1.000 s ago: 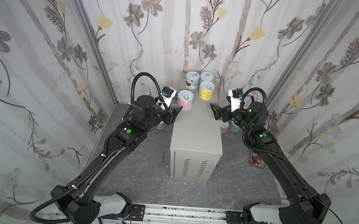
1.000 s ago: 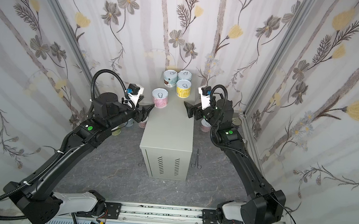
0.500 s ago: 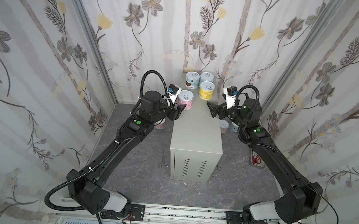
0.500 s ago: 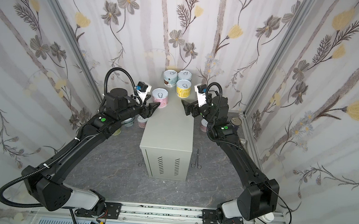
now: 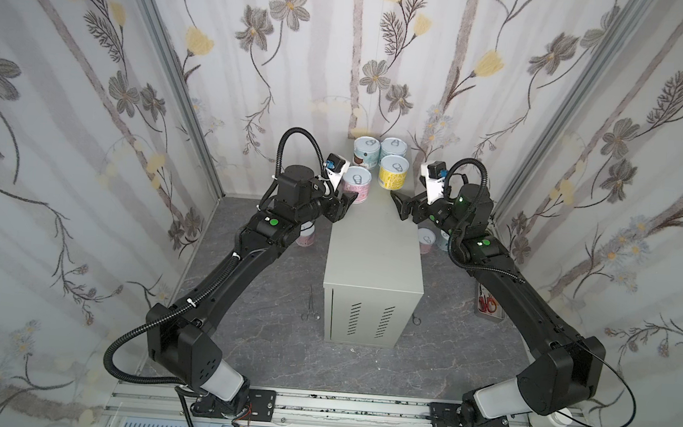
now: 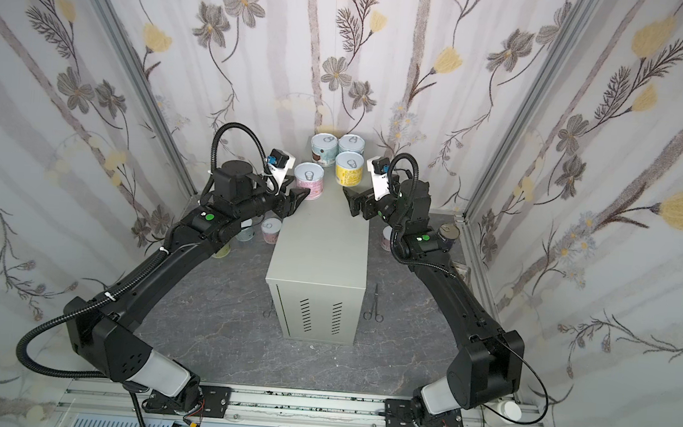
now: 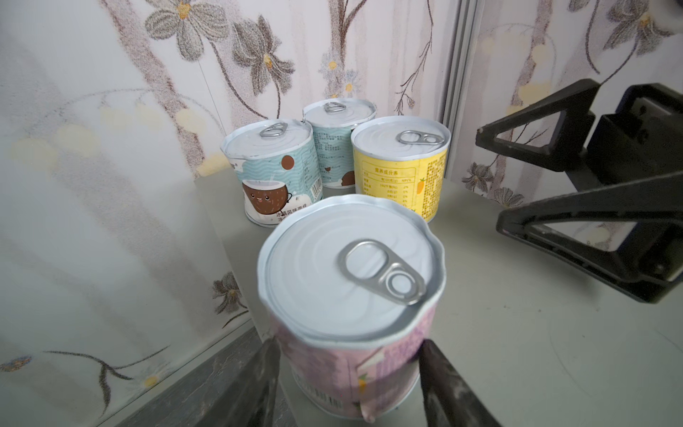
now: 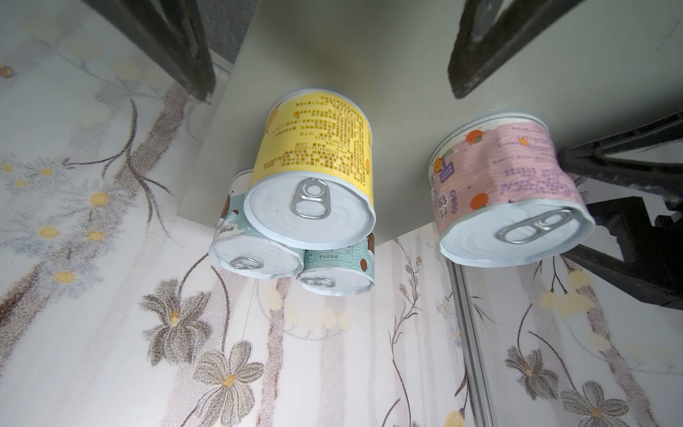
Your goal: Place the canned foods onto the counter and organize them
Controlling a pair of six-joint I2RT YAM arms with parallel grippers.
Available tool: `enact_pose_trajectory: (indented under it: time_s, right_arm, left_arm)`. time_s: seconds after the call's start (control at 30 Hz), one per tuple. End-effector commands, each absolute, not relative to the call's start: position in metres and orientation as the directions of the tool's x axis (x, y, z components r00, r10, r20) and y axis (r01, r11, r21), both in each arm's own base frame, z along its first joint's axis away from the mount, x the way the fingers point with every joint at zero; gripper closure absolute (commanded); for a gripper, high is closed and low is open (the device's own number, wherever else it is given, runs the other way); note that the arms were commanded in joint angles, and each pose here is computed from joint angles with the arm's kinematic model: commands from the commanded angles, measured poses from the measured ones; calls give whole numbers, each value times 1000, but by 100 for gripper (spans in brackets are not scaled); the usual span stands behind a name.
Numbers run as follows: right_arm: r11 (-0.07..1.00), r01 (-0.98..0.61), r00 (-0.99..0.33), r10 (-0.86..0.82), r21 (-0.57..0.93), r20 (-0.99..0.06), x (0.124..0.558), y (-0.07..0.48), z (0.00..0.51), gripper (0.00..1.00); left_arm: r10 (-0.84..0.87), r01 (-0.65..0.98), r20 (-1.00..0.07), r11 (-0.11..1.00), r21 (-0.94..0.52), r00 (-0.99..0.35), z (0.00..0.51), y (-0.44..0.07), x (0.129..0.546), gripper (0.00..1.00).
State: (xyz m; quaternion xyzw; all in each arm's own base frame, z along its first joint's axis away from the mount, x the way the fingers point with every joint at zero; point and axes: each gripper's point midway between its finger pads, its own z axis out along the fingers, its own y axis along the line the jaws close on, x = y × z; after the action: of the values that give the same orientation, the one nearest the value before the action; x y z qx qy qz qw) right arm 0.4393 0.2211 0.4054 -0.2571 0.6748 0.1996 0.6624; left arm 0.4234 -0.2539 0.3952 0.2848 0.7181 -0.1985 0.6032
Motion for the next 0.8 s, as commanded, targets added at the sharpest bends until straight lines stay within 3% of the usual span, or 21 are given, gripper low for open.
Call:
enact_pose_trajectory:
  time_s: [0.0,0.77]
  right_arm:
    - [778,-620,69,-77,-103,-995,440,224,420,2]
    - [769,-632,58,-76,-96,-995,456,233,410,3]
  left_arm:
    - [149,650,-986,757,65,-75,407,-256,429,41]
    - [158,657,-981,752,49,-108,390,-265,461,44]
